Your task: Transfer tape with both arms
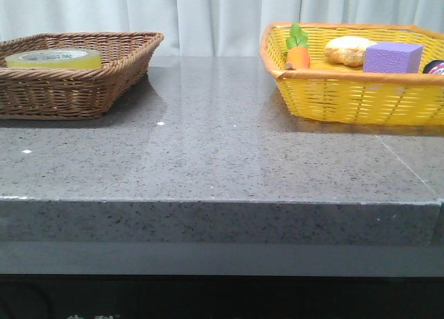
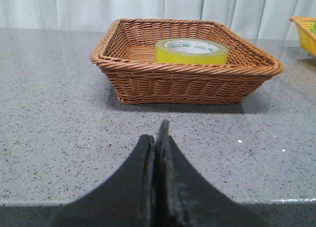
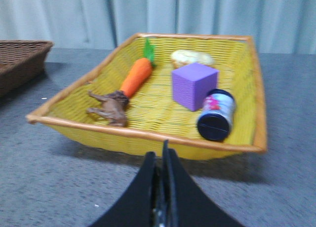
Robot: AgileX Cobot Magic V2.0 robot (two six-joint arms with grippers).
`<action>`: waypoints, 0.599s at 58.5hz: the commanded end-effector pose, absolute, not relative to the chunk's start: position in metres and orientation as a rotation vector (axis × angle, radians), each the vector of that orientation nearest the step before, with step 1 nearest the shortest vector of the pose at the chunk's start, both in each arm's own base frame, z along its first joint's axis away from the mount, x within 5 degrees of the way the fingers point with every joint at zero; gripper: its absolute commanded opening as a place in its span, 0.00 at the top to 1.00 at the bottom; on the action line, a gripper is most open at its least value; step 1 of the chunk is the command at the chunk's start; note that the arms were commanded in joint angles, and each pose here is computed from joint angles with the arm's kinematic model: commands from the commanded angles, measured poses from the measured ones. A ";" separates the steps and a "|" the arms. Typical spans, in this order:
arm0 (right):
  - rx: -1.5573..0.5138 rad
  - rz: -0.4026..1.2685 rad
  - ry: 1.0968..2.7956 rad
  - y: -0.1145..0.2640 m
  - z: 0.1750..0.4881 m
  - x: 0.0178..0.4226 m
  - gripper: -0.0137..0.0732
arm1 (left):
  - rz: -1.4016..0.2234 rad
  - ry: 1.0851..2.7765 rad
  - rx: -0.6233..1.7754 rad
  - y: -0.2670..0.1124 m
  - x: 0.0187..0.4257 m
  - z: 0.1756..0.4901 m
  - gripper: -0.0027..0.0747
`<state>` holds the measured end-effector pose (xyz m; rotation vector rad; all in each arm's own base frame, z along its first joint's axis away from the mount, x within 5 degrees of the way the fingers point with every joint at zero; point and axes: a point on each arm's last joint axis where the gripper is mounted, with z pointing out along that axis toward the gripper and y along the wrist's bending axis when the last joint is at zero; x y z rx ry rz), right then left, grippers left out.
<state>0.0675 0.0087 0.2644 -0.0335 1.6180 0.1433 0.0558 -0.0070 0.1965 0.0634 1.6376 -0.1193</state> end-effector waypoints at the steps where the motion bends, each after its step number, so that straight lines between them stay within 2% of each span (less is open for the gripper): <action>1: 0.007 0.089 1.511 0.004 0.266 0.060 0.95 | -0.128 1.578 0.045 -0.006 0.056 0.192 0.99; 15: 0.040 0.086 1.512 0.002 0.236 0.053 0.95 | -0.128 1.578 0.045 -0.006 0.056 0.192 0.99; 35: 0.045 0.077 1.502 0.001 0.210 0.053 0.95 | -0.128 1.578 0.045 -0.006 0.056 0.192 0.99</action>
